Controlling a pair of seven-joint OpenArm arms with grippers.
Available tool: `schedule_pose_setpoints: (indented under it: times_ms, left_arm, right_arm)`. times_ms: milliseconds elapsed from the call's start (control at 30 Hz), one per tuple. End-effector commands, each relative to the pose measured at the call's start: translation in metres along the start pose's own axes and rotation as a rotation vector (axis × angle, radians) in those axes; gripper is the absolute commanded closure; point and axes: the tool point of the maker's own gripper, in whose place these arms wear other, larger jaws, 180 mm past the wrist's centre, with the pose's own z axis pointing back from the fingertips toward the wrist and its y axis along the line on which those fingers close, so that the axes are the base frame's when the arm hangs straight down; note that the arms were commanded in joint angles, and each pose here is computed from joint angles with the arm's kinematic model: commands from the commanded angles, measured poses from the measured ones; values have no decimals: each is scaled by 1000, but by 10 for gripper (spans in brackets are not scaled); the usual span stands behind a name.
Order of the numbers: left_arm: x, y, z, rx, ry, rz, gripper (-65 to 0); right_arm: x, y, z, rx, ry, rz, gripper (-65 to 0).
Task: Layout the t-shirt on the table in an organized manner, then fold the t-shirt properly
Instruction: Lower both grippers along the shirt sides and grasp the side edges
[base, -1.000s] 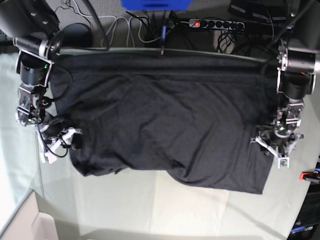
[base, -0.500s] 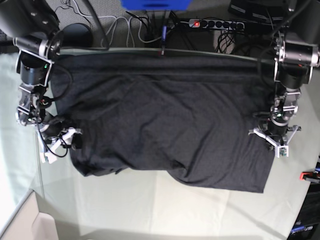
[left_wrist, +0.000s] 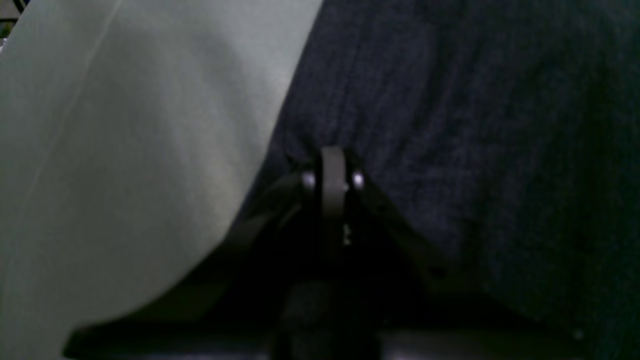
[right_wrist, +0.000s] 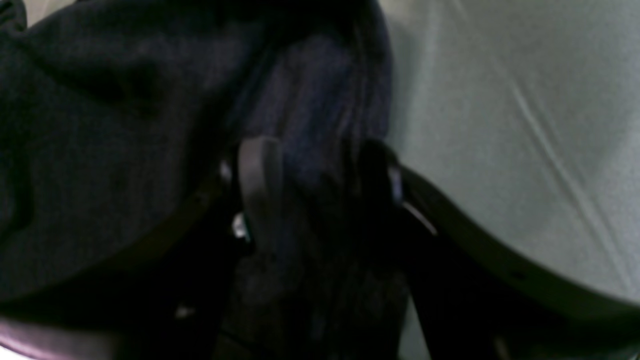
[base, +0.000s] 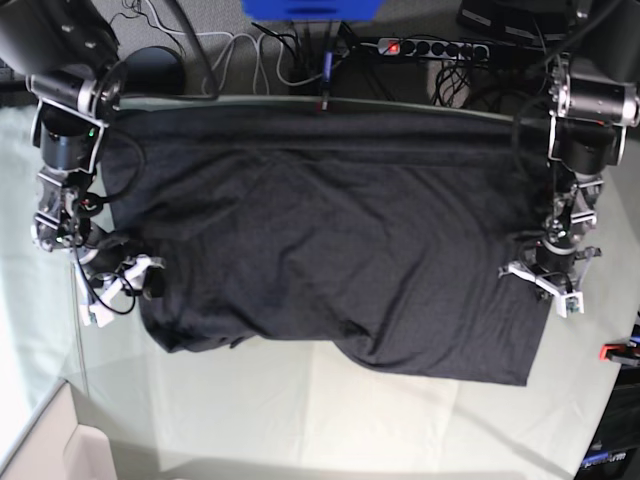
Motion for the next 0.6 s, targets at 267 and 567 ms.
schedule_pose_setpoints:
  times_ms: [267,567]
  left_arm:
    - [54,2,0,-14,-141,-17,0]
    - [54,-14,14,-61,-168,0,0]
  right_arm:
    - [11,-2,1,-1,-10,16,-268]
    - [12,0,0,4,-14,15,-265]
